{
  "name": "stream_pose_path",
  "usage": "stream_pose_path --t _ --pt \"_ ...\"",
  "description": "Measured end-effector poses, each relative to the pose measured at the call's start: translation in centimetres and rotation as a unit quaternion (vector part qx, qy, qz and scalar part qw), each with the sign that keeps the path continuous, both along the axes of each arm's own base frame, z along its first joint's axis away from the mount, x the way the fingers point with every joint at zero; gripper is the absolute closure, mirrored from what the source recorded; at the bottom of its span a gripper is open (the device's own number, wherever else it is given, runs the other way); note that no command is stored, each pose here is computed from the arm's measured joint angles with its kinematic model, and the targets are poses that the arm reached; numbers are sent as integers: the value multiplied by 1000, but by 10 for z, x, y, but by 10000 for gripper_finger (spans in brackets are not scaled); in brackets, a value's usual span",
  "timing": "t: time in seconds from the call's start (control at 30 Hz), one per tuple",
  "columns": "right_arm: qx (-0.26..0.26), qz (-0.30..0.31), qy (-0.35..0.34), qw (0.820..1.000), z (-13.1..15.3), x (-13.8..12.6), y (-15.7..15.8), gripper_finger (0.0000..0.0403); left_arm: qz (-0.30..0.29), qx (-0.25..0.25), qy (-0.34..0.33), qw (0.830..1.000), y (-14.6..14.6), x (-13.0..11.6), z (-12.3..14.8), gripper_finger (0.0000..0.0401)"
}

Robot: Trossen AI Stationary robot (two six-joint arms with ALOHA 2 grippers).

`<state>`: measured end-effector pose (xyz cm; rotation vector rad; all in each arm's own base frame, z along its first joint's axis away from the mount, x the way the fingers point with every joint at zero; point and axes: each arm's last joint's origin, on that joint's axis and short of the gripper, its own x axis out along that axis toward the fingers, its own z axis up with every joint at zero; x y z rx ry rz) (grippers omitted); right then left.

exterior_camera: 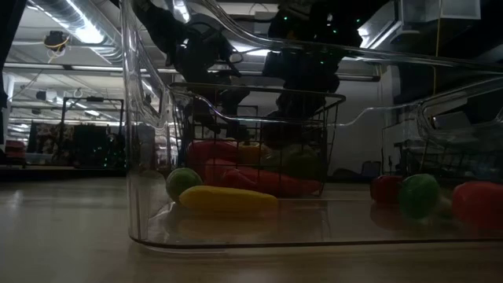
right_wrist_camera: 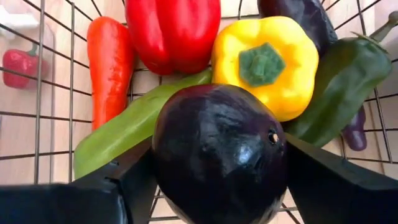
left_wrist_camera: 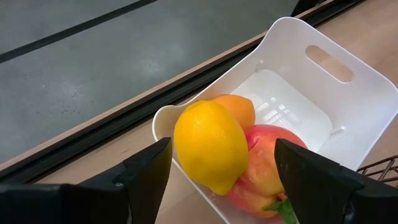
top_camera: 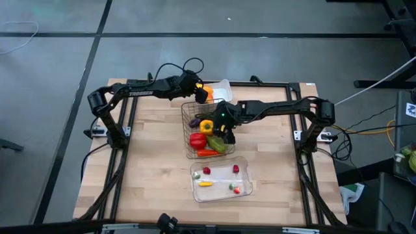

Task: Sort produce into baskets
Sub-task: Put the plum into the wire basket

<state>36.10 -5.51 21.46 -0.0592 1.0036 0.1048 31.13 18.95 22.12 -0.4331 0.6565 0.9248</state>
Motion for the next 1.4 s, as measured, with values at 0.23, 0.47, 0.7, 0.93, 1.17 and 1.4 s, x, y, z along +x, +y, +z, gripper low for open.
stream_pose_path --t 0.23,0.47,0.7,0.93,1.17,1.4 --pt "1 -2 0 1000 0 0 0 107 0 0 0 1000 0 0 0 123" --pt "-14 -12 4 1000 0 0 -1 107 -46 22 11 999 -6 -9 21 123" --pt "-37 -27 8 999 0 -1 -3 107 -112 105 -20 988 -36 -32 81 123" --pt "-37 -27 8 999 0 -1 -3 106 -185 167 -74 966 -92 -70 93 123" --pt "-37 -27 7 999 0 0 -3 106 -237 167 -156 944 -142 -132 61 123" --pt "-37 -27 6 999 0 0 -3 106 -320 160 -252 899 -172 -170 28 123"
